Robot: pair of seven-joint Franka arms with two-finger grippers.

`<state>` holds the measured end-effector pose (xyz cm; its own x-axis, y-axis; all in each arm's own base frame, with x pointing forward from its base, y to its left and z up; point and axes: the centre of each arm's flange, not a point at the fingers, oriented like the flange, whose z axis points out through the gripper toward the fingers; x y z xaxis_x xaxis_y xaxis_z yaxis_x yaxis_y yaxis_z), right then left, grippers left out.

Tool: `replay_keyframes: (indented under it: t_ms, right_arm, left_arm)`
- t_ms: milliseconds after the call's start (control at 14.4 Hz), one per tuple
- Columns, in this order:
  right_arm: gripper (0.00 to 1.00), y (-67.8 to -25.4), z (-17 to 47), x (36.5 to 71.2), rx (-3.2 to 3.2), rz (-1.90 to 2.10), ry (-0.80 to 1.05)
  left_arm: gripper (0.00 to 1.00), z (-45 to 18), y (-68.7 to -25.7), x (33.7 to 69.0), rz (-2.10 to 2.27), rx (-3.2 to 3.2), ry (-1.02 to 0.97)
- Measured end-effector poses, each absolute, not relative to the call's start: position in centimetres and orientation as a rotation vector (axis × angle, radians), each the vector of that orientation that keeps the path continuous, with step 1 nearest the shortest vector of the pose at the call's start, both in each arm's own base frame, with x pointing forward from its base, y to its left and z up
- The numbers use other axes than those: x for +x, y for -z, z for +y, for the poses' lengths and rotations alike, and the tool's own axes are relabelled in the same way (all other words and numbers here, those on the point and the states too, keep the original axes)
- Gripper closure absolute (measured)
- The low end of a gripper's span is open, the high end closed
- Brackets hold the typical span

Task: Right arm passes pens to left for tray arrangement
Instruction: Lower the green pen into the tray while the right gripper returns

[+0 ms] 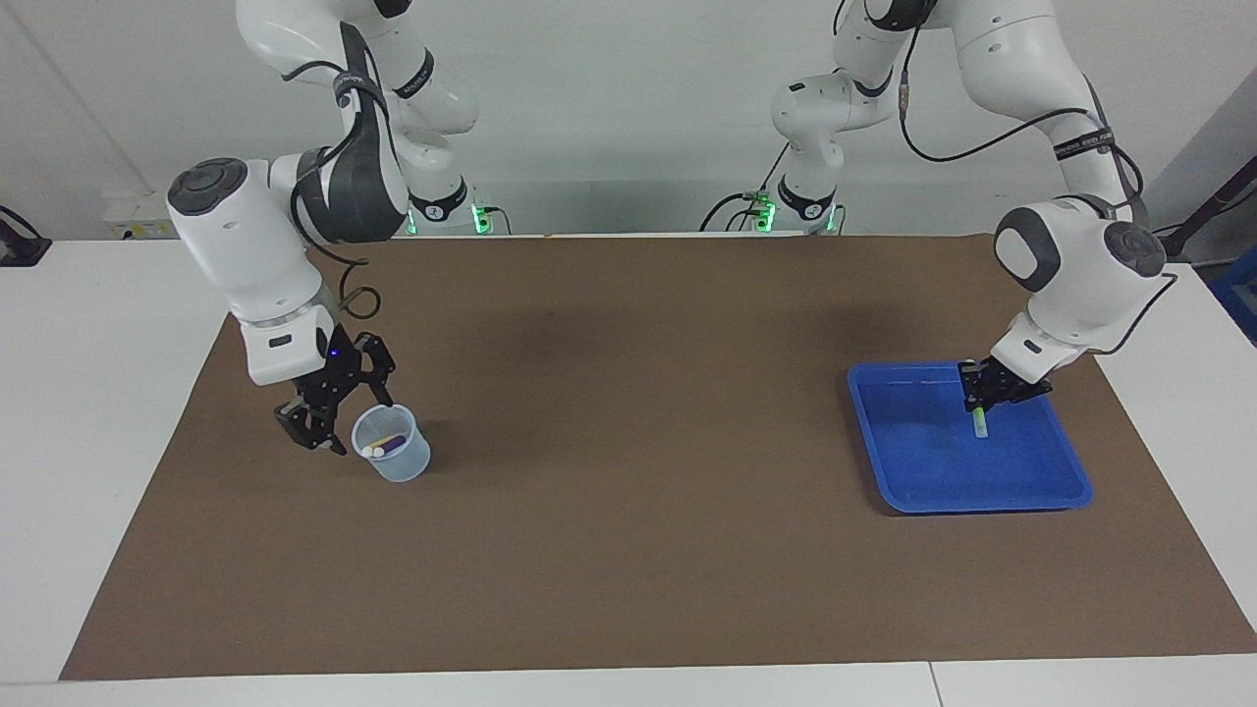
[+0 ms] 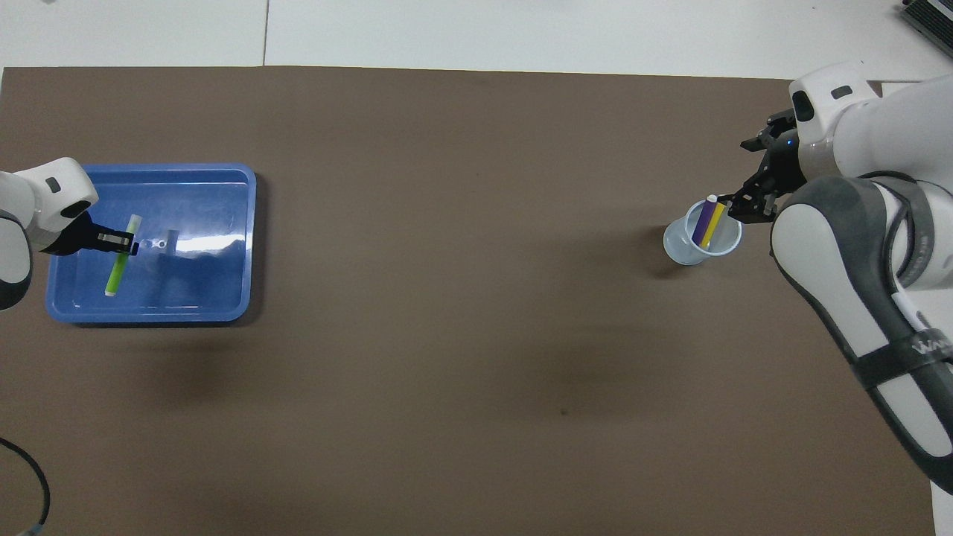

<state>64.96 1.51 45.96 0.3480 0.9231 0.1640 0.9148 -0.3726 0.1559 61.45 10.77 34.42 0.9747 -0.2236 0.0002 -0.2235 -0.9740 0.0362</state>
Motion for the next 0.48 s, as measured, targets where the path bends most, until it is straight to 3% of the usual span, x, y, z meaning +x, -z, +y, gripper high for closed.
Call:
replay_keyframes:
  t_ms: [485]
  right_arm:
    - [0.12,-41.3,1.2,63.4,2.493,1.875,-0.266]
  left_arm:
    - [0.83,13.8,-33.3,61.9,-0.313,3.103,-0.063]
